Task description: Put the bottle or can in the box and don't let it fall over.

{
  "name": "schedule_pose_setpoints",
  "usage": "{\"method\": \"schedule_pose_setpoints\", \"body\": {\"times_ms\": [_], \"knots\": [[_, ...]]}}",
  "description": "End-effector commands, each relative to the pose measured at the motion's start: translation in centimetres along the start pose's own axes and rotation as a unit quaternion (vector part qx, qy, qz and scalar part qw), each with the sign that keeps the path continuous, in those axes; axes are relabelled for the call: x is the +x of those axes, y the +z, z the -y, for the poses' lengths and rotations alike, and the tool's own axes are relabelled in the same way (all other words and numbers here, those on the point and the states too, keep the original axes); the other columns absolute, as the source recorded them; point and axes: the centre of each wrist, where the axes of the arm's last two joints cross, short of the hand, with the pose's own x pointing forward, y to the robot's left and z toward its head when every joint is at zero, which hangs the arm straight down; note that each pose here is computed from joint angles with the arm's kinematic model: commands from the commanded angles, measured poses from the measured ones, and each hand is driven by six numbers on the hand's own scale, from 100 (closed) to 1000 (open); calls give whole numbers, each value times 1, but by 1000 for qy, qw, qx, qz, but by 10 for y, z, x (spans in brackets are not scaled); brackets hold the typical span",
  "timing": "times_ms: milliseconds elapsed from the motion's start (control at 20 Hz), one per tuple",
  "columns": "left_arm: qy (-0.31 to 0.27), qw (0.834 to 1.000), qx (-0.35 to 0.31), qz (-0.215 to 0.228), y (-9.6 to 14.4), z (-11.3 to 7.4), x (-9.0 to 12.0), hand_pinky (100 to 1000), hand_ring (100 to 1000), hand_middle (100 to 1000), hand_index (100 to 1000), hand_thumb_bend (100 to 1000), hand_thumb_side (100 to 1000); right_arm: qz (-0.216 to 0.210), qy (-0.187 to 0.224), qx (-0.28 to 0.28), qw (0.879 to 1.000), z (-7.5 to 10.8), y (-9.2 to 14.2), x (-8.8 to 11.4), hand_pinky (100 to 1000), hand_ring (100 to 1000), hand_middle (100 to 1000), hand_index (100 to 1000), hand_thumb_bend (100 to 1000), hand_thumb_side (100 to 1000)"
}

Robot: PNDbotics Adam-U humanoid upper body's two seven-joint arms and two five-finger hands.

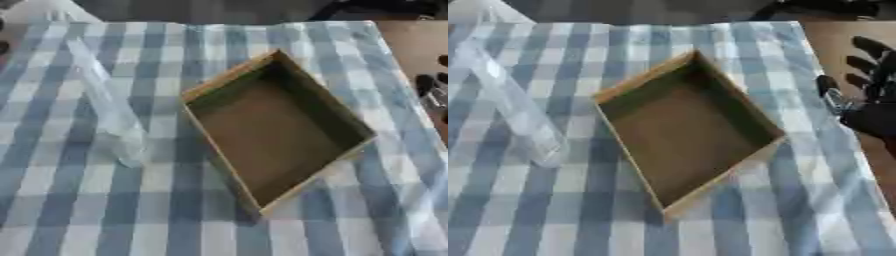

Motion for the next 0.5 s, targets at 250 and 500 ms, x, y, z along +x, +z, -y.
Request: {"method": "schedule_pose_setpoints", "body": {"times_ms": [250, 500], "knots": [[-61, 997, 20, -52, 3, -10, 1, 1000, 1000, 906, 810, 100, 571, 15, 5, 4, 1000, 2, -2, 10, 954, 969, 1000, 910, 264, 100], [-125, 987, 30, -94, 4, -12, -3, 1000, 1000, 938, 835, 100, 539, 15, 3, 5, 1000, 2, -2, 10, 953, 968, 1000, 909, 261, 100]]}}
